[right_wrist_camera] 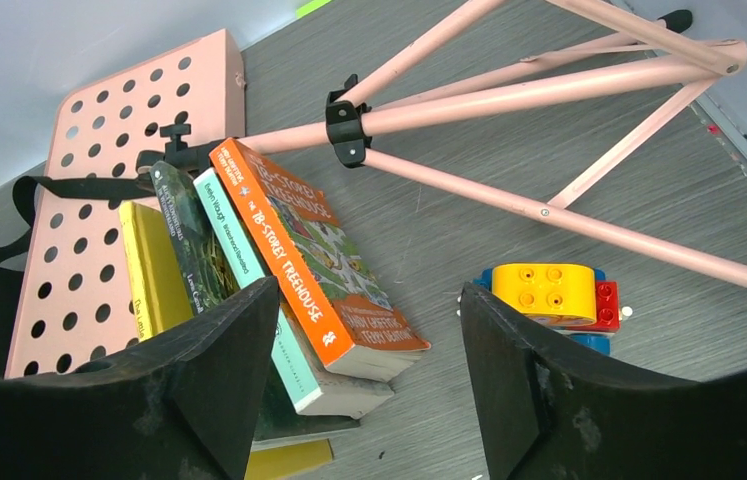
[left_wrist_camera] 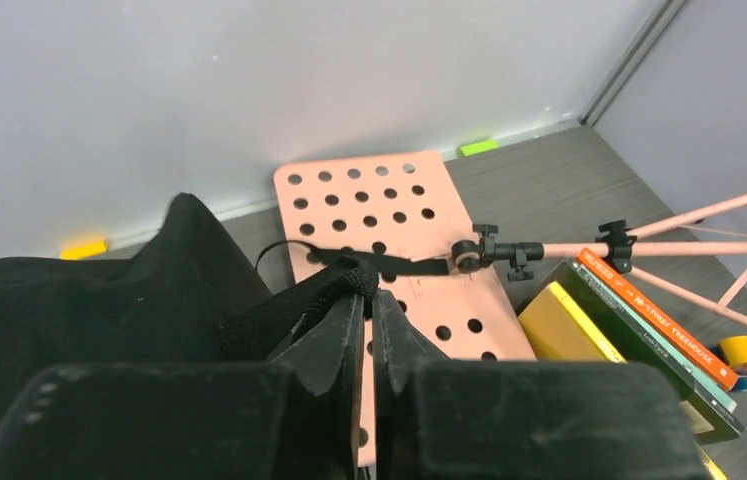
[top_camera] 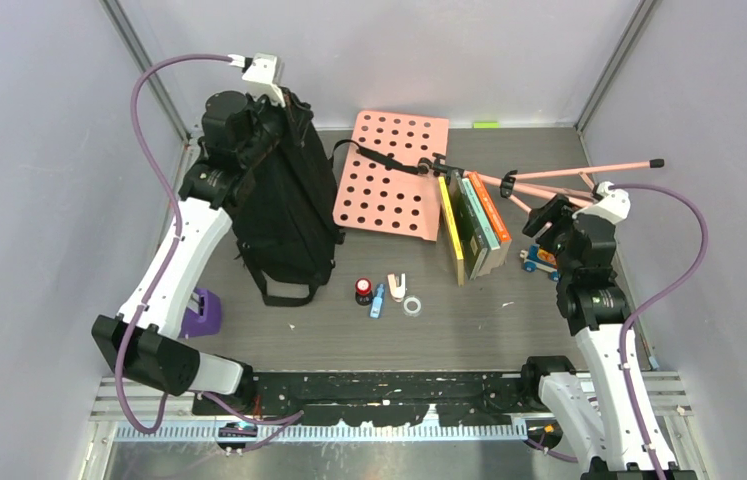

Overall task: Pack the student bag
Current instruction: Move the book to the center of the board.

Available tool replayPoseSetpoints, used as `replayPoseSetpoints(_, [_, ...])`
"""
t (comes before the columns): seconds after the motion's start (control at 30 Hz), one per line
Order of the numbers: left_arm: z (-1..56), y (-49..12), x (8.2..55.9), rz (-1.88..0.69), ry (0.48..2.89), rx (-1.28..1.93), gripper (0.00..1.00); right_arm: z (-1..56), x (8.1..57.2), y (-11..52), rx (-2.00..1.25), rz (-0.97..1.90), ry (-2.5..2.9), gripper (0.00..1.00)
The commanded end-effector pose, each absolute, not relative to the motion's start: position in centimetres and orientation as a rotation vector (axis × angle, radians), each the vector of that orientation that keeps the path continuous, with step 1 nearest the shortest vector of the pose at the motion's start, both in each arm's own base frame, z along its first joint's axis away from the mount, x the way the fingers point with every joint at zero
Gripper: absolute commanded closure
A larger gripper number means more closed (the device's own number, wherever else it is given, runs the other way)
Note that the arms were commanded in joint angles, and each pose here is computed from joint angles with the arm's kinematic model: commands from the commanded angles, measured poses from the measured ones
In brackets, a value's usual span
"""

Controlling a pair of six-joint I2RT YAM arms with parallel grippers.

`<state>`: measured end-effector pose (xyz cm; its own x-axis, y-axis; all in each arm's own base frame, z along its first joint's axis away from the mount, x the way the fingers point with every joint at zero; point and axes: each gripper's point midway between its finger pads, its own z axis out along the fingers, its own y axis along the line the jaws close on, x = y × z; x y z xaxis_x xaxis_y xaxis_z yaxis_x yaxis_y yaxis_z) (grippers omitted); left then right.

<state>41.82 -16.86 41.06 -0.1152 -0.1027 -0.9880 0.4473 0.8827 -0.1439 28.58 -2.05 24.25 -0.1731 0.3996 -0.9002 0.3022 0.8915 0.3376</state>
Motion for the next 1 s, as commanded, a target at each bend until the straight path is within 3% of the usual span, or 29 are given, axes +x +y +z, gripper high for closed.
replayPoseSetpoints(0.0, [42.2, -15.3, 40.0, -0.437, 1.659, 0.199, 0.79, 24.7, 29.0, -1.7, 0.513, 0.12, 1.763, 0.25])
replayPoseSetpoints(0.1, [41.1, -14.3, 38.2, -0.403, 1.718, 0.203, 0.38, 24.7, 29.2, -0.9, 0.472, 0.155, 1.778, 0.2])
replayPoseSetpoints(0.2, [40.6, -13.6, 36.0, -0.392, 1.773, 0.216, 0.18, 25.0, 29.9, 1.3, 0.368, 0.258, 1.792, 0.15])
replayPoseSetpoints(0.3, [40.3, -12.7, 33.6, -0.381, 1.806, 0.217, 0.06, 25.1, 30.4, 4.0, 0.259, 0.4, 1.821, 0.13])
replayPoseSetpoints(0.4, [39.6, -11.1, 31.7, -0.327, 1.842, 0.186, 0.01, 25.6, 30.5, 6.5, 0.169, 0.51, 1.842, 0.13])
replayPoseSetpoints(0.63, [39.9, -6.6, 29.0, -0.14, 1.859, 0.056, 0.0, 29.0, 29.8, 11.5, -0.041, 0.491, 1.836, 0.13])
replayPoseSetpoints(0.97, [37.2, 1.4, 30.9, -0.148, 1.803, -0.31, 0.0, 30.5, 28.8, 25.8, -0.3, 0.627, 1.815, 0.14])
